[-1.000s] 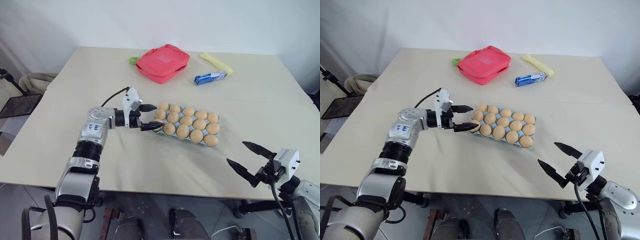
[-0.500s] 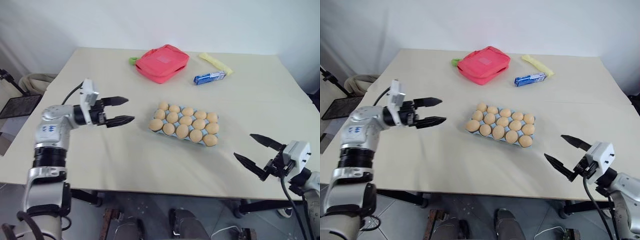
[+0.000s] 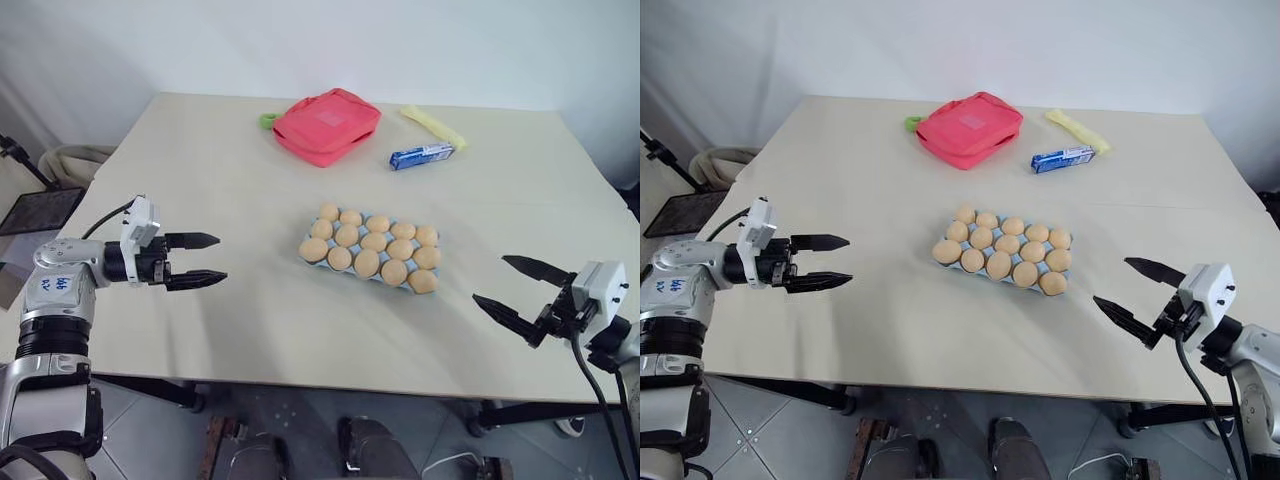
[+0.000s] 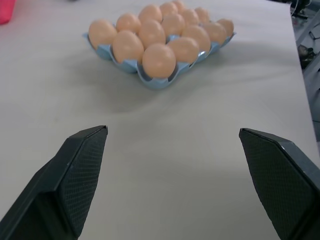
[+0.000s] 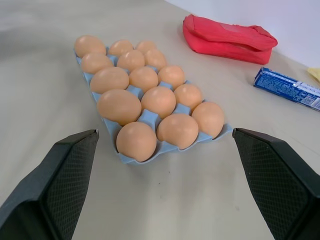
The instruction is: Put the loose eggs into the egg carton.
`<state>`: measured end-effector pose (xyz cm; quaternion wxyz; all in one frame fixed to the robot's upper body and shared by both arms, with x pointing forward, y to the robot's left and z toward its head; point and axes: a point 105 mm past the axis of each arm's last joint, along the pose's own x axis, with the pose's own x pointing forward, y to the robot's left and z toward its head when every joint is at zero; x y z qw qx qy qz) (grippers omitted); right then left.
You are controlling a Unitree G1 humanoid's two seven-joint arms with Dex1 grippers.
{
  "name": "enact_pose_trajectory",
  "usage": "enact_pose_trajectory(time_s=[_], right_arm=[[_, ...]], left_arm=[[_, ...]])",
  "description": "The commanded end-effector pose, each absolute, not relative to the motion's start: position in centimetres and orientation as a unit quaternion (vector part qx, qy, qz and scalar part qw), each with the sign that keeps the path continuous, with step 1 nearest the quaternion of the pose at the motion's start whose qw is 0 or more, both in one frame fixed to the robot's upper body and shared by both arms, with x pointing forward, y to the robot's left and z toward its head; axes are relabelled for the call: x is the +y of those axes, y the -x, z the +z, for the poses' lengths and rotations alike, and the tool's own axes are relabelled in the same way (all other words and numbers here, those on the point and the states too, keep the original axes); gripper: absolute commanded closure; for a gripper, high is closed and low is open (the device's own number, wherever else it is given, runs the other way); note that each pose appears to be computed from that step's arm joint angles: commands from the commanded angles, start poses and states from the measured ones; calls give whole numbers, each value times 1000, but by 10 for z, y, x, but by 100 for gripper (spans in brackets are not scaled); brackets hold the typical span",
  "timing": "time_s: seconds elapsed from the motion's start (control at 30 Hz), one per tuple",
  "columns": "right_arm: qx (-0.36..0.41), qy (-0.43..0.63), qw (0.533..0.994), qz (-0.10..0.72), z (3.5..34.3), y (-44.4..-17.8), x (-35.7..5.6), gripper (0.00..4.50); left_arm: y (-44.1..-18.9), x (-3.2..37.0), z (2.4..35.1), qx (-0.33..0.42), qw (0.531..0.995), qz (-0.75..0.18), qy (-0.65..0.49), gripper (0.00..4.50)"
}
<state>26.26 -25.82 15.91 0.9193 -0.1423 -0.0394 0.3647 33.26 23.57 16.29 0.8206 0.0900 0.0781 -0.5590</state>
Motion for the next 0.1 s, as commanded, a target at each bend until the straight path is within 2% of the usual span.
enact_pose_trajectory(time_s=[0.03,0.1], right_arm=[[-39,145,920,363,160,-261,-260,0],[-39,143,921,360,160,-261,-260,0]], left_arm=[[-335,237,161,58,829,-549,-89,1],[-337,236,158,58,829,-549,-85,1]])
